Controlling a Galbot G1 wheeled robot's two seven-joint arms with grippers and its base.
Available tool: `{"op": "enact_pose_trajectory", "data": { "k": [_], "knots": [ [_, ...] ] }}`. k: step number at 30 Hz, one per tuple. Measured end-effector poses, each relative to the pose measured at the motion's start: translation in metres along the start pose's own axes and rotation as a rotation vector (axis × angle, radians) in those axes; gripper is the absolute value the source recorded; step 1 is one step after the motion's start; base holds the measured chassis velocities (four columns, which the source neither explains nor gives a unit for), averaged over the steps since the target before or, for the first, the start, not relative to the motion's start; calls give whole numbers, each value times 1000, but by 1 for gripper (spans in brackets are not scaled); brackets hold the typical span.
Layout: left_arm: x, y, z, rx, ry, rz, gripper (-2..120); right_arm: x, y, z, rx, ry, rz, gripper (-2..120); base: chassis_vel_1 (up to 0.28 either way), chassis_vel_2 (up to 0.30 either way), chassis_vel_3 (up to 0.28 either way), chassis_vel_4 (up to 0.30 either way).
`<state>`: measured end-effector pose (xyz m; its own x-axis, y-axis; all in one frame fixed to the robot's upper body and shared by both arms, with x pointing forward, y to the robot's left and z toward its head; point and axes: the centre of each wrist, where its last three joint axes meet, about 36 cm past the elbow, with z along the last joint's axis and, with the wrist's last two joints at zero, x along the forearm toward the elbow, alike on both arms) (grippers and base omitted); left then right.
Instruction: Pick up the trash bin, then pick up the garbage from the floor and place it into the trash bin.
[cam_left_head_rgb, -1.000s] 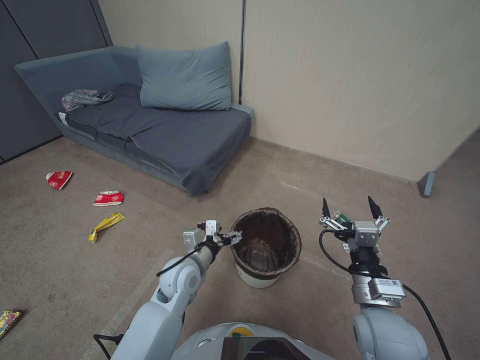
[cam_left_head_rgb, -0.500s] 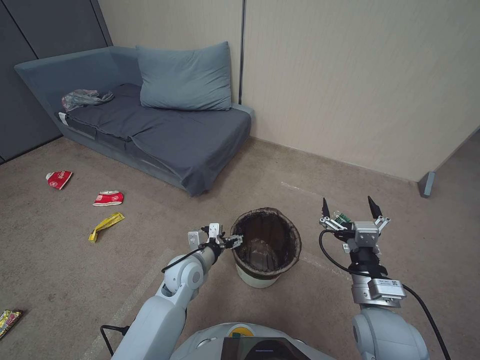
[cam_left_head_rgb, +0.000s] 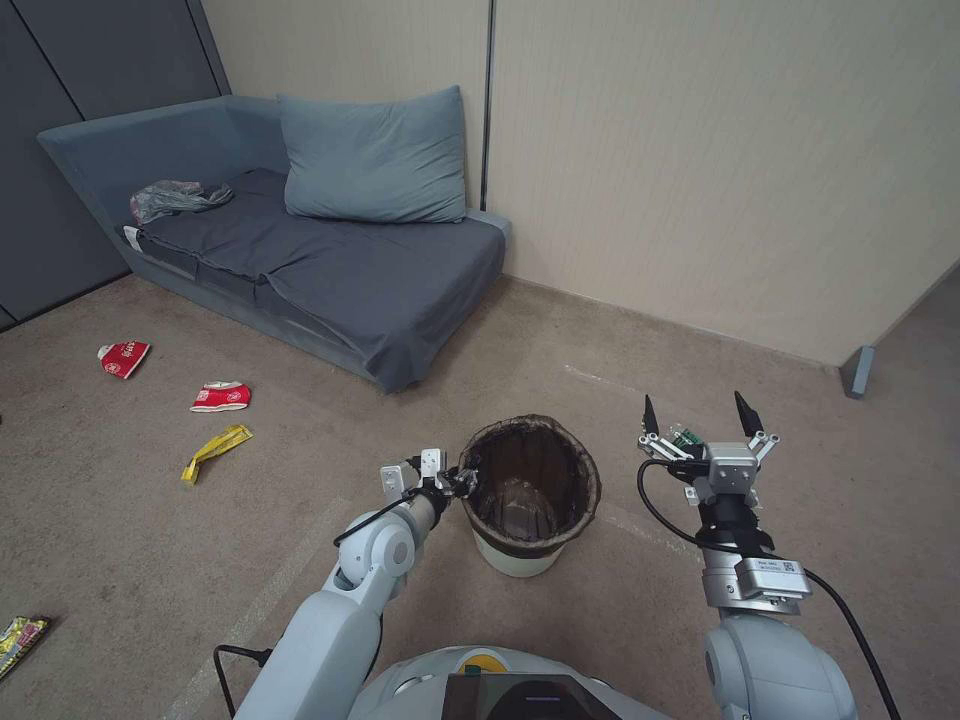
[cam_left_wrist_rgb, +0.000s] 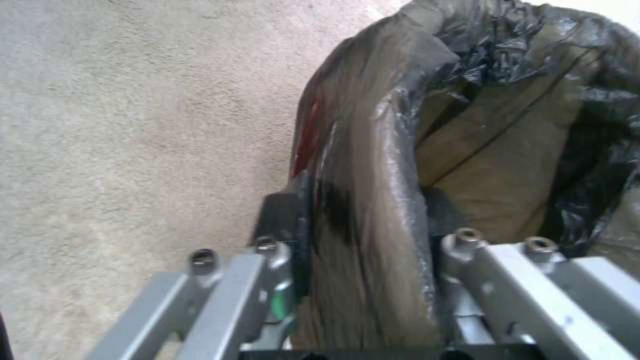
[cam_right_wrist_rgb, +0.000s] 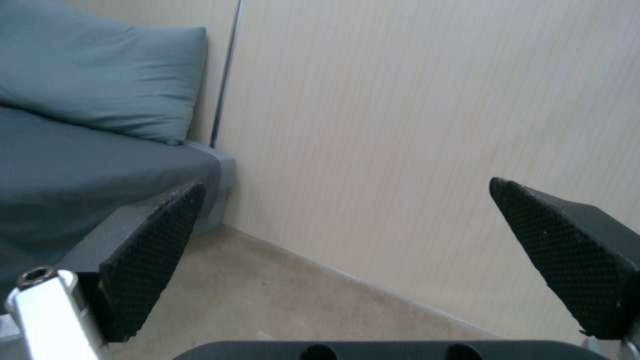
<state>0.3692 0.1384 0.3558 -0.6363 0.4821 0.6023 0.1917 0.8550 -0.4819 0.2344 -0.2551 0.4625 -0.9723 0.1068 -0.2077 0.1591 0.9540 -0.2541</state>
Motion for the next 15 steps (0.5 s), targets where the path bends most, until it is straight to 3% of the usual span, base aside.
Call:
{"op": "enact_pose_trajectory", "data": {
  "k": [6,15],
  "knots": [
    [-2,-3,2,1,10,1,9,0,0,0,0,-1,-1,100,0,0,0,0],
    [-3,-6,9,10,30,-4,9,0,2,0,-2,-5,-9,100,0,0,0,0]
  ]
}}
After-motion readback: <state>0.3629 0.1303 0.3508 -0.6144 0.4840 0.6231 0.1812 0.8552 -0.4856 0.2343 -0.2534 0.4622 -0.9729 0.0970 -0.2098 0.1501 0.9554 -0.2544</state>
